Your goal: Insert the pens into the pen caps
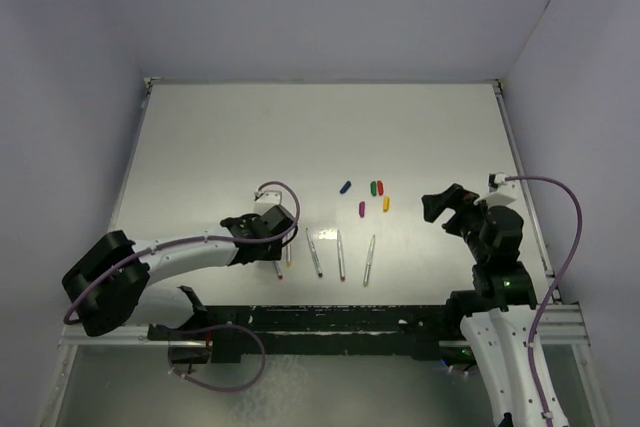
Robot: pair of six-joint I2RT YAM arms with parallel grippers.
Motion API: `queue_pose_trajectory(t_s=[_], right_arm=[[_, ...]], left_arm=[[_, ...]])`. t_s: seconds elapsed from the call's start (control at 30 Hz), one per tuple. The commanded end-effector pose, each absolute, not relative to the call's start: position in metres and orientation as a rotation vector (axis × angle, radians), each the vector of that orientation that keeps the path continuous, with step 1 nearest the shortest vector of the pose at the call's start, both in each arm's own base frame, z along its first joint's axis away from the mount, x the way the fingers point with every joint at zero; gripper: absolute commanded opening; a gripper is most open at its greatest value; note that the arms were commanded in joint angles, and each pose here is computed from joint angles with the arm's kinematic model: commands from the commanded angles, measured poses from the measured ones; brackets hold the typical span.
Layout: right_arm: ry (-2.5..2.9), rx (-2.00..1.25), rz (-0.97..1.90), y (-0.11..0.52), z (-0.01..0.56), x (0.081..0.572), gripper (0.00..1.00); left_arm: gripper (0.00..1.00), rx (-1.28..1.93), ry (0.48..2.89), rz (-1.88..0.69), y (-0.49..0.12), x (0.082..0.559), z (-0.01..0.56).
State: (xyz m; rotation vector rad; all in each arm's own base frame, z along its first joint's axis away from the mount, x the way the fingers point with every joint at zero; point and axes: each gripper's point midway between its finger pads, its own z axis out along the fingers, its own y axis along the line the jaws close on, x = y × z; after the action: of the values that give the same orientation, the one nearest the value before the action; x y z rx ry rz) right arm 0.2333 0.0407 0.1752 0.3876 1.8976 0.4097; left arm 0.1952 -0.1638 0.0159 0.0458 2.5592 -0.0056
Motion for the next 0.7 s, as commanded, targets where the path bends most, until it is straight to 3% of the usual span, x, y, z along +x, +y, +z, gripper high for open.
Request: queue_pose_trajectory(t_s=[0.0,0.07,0.33,0.67], right_arm=[[1.827,0.385,0.417,0.039,0.2027,0.2347,1.0],[1.826,0.385,0.417,0.039,0.2039,0.2349,1.0],[1.832,0.38,0.427,0.041,0.2044,0.2379,1.0],[1.882,0.383,0.419,0.0418,0.1958,0.2402,1.0]], left_arm=[[0.41,0.053,2.622,-0.032,-0.1588,0.175,0.0168],[0.29,0.043,2.625,-0.055,-0.1584,0.1711,0.0186],[0.14,0.022,2.623,-0.065,-0.1574,0.1696,0.0194],[0.35,0.042,2.648,-0.039,-0.1608,0.1709,0.0156]])
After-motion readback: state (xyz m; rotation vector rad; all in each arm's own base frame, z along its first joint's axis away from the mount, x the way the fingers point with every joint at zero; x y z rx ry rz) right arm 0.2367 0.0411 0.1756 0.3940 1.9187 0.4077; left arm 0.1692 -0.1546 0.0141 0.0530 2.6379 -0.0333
